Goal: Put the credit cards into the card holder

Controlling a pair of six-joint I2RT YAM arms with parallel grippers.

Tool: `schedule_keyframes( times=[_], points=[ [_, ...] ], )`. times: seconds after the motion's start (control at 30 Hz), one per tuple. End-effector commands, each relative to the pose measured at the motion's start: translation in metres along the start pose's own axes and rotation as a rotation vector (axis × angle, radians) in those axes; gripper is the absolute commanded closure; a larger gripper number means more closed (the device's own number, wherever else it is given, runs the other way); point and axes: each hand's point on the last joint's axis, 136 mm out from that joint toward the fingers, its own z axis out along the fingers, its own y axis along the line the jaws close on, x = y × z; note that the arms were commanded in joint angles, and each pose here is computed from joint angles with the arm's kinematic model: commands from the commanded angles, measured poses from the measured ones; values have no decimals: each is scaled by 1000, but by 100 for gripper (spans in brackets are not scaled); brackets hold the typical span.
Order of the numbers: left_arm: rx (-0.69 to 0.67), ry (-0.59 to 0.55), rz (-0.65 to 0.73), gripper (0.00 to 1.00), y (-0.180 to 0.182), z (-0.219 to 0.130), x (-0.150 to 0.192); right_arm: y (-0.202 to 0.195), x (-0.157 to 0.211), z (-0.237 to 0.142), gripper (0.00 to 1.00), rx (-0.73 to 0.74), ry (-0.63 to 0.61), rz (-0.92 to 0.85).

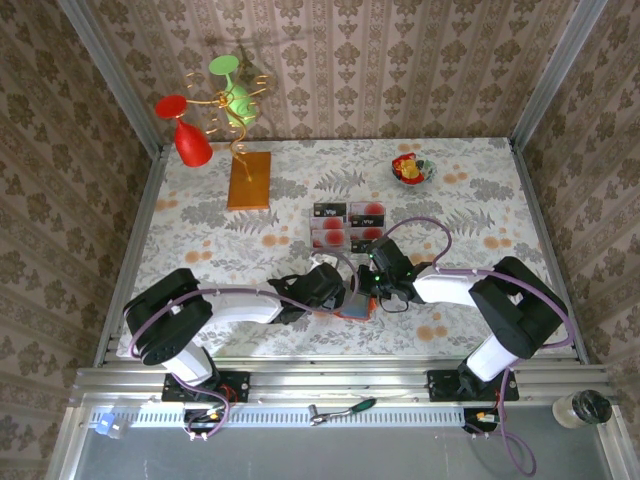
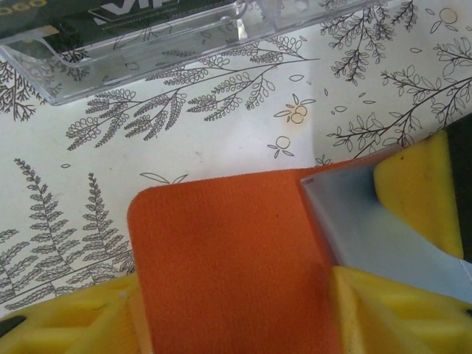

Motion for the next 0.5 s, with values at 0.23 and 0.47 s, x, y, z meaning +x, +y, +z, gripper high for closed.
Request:
schedule_keyframes(
  times=[0.23,0.47],
  points=[
    [34,-26,44,33,-8,-3,-3,-14,17,7,100,28,55,25],
    [12,1,62,35,-6,3,5,-14,18,7,100,21,57,28]
  ],
)
